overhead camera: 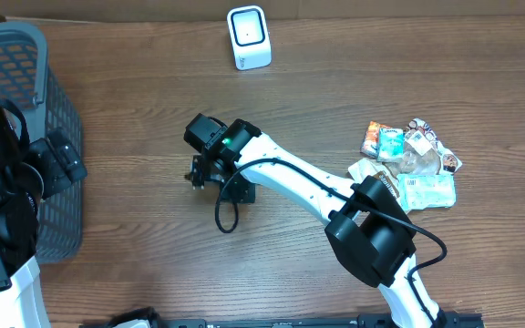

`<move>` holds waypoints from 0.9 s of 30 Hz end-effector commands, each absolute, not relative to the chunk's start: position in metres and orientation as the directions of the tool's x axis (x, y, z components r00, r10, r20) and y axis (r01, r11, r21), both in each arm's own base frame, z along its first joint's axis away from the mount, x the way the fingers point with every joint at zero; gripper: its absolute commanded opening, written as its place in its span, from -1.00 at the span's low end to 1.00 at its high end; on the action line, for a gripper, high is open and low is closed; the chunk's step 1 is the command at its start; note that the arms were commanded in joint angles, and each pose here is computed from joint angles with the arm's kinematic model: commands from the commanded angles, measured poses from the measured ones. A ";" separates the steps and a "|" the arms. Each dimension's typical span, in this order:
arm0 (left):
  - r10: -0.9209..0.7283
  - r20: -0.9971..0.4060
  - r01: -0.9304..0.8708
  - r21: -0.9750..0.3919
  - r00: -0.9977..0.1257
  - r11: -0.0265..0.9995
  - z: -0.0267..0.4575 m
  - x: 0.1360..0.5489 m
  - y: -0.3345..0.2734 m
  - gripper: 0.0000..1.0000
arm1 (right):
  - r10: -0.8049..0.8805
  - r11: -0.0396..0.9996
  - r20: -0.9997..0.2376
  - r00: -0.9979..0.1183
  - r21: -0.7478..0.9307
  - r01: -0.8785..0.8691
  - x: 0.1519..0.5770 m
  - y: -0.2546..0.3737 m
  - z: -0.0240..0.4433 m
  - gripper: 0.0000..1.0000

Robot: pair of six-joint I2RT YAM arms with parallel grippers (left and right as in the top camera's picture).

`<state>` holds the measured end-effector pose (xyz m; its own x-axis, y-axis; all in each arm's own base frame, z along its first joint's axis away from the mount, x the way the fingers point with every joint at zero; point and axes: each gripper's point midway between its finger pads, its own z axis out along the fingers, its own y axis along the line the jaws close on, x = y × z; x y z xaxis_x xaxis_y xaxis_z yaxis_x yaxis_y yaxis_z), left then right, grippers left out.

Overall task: Scan the item barcode
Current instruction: 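Adjust and regrip the green-lidded jar with the right gripper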

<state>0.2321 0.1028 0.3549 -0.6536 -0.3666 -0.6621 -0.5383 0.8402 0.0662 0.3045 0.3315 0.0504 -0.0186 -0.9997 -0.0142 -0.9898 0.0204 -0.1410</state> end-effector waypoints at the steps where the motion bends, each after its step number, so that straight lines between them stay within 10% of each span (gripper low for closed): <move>1: -0.382 -0.680 -0.562 0.052 -0.625 0.826 0.362 0.231 0.105 0.99 | -0.957 -0.291 0.031 0.290 -0.171 -0.941 0.308 0.328 0.065 0.39; 14: -0.383 -0.681 -0.562 0.052 -0.625 0.826 0.362 0.231 0.105 1.00 | -0.919 -0.393 -0.029 0.394 -0.038 -0.919 0.275 0.330 0.066 0.33; 18: -0.383 -0.680 -0.562 0.052 -0.625 0.826 0.362 0.231 0.105 0.98 | -0.968 -0.224 -0.113 0.226 -0.031 -0.974 0.274 0.347 0.079 0.97; 27: -0.382 -0.680 -0.562 0.052 -0.625 0.826 0.362 0.231 0.105 1.00 | -0.923 0.358 -0.144 -0.358 0.029 -0.933 0.280 0.352 0.106 1.00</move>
